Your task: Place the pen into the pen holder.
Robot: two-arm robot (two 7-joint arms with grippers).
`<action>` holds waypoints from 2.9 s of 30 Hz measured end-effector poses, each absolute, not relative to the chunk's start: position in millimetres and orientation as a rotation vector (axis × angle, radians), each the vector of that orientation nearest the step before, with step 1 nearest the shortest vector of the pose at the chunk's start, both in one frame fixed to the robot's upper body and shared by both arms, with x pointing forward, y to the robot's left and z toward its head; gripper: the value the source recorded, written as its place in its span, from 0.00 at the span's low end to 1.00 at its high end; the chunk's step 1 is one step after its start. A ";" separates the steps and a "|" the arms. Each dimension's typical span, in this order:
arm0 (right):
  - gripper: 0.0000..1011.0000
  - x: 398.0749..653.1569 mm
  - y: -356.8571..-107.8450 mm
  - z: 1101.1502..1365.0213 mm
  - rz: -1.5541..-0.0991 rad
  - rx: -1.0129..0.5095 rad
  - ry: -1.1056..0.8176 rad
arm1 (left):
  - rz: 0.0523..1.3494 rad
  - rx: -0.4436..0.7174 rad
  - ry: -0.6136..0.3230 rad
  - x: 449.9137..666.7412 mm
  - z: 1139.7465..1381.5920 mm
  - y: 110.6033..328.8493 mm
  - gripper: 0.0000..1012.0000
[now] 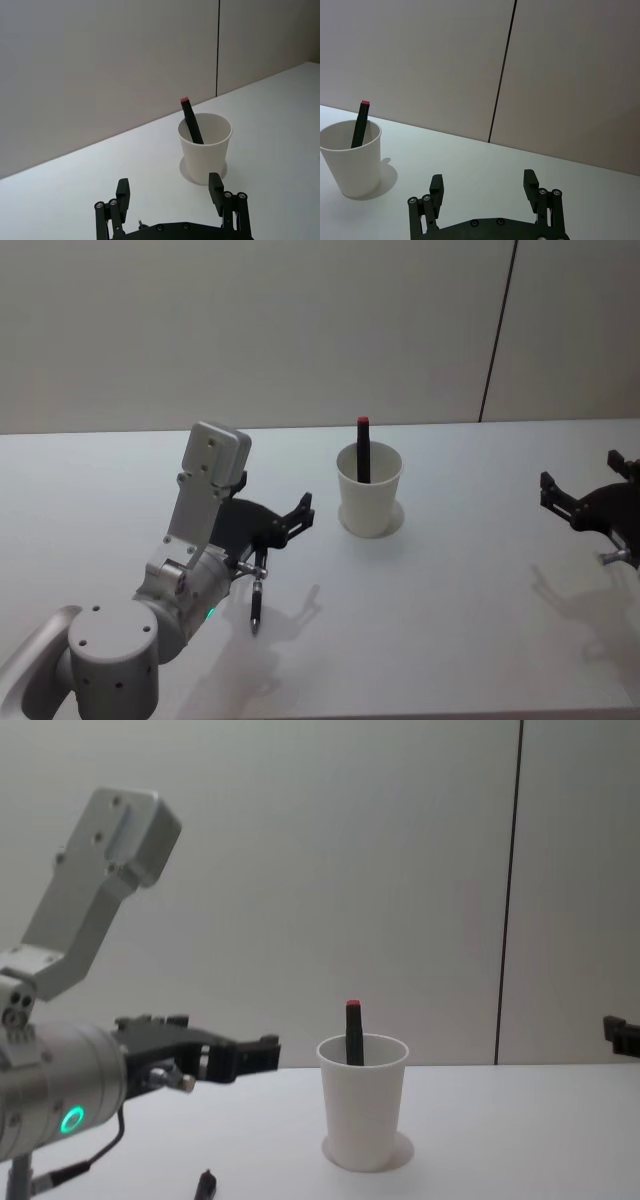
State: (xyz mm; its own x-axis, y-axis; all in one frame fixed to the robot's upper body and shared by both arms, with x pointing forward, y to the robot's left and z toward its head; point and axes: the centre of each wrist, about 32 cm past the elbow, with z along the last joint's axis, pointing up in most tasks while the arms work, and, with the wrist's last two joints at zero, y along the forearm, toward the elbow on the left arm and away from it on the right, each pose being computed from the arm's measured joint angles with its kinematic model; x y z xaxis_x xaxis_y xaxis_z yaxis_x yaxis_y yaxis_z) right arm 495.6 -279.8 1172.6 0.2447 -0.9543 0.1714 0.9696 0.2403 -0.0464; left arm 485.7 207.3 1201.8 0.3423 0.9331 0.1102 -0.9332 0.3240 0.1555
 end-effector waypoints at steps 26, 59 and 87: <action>0.99 495.3 -279.9 1172.4 -1.320 -0.154 -0.116 | 1.271 0.276 0.258 492.9 1175.6 216.4 0.99; 0.99 495.3 -279.8 1172.4 -1.320 -0.154 -0.116 | 1.264 0.441 0.396 490.7 1158.4 212.6 0.99; 0.99 495.3 -279.9 1172.4 -1.320 -0.154 -0.115 | 1.289 0.504 0.360 493.4 1154.1 210.6 0.99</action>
